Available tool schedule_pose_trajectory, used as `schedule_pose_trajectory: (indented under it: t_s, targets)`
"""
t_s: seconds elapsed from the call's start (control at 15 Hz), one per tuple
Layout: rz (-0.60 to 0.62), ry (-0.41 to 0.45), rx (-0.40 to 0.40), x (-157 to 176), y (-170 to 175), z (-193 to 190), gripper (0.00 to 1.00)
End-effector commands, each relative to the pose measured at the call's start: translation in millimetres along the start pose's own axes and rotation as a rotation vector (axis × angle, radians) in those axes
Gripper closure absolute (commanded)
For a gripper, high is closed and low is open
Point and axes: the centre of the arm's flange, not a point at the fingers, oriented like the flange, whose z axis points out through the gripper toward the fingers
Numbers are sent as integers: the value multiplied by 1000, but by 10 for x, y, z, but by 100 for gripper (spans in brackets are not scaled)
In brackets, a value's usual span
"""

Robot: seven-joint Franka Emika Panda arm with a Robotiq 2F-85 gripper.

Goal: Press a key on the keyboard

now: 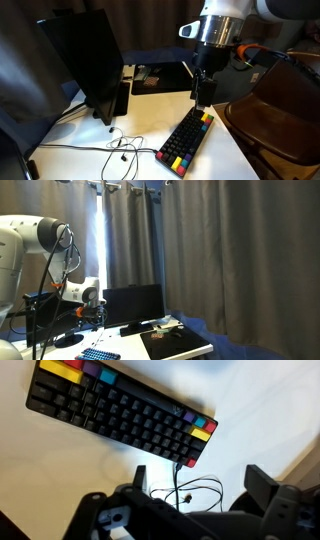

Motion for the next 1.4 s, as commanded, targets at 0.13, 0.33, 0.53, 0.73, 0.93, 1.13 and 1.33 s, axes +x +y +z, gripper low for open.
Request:
schedule_pose_trajectory:
  t_s: [0.13,0.33,0.53,0.73,0.93,1.13,1.33]
  targets:
    - [34,73,23,201,-19,345,0]
    - [32,87,22,243,-8,513,7]
    - [23,86,19,268,-17,667,32]
    - [19,85,18,309,-37,797,52]
    - [8,79,20,328,-29,923,75]
    - [12,82,7,344,11,1049,95]
    - [23,106,-8,376,44,1162,100]
